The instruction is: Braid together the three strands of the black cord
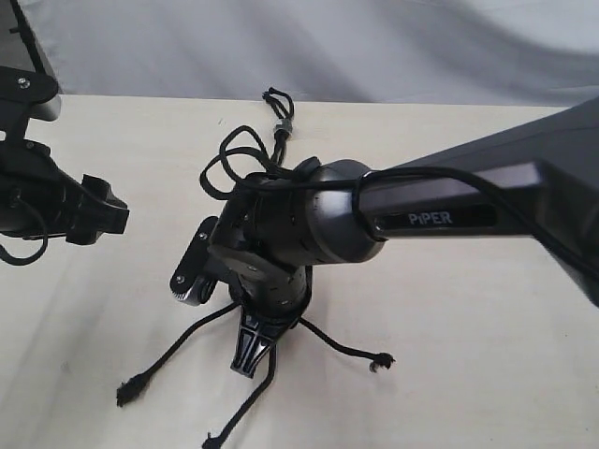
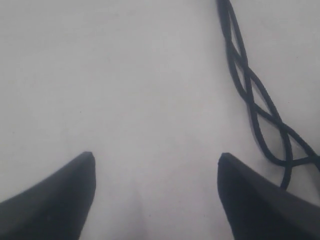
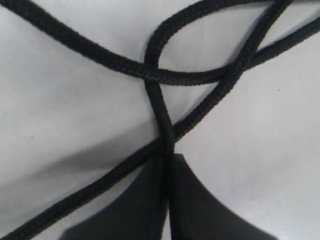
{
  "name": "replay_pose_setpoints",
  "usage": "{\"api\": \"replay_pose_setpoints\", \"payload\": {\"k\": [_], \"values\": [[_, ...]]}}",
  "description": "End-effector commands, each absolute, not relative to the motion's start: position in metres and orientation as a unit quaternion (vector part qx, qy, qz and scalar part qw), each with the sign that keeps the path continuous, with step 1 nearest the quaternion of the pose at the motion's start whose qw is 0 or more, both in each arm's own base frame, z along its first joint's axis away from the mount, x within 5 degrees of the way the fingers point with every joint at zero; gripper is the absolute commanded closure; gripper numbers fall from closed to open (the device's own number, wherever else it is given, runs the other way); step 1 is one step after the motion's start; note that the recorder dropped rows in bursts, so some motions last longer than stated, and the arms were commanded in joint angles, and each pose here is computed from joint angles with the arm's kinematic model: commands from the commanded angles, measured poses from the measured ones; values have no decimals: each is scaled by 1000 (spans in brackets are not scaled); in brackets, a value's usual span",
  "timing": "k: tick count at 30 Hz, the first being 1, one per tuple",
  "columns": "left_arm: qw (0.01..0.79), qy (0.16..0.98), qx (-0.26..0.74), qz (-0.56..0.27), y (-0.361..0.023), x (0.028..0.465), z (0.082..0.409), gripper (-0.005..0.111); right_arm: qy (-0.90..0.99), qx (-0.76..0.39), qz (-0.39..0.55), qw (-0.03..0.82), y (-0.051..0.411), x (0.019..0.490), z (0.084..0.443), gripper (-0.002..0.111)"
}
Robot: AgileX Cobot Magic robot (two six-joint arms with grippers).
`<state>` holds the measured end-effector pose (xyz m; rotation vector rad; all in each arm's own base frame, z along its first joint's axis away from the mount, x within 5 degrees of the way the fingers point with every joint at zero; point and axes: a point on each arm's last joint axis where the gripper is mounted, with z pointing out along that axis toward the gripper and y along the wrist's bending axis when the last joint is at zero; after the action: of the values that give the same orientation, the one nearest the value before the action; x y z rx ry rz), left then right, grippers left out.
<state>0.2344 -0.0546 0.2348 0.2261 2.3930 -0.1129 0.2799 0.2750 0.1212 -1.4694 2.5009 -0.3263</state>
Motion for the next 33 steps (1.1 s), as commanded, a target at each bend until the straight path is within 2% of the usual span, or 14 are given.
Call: {"api": "replay_pose_setpoints", "payload": {"k": [1, 5, 9, 14, 17, 33], "values": [[362, 927, 84, -44, -54, 233, 235, 42, 867, -490, -67, 67, 276, 268, 115, 108], [363, 927, 84, -44, -54, 233, 235, 42, 864, -499, -40, 60, 279, 264, 117, 108], [364, 927, 84, -44, -54, 233, 235, 42, 862, -497, -28, 96, 281, 266, 136, 108], [363, 927, 84, -44, -54, 233, 235, 42, 852, -505, -32, 136, 279, 268, 160, 108], [363, 927, 84, -44, -54, 233, 235, 42, 856, -499, -44, 128, 275, 267, 165, 108], [361, 928, 84, -44, -53, 233, 234, 42, 859, -504, -67, 70, 274, 267, 128, 108]]}}
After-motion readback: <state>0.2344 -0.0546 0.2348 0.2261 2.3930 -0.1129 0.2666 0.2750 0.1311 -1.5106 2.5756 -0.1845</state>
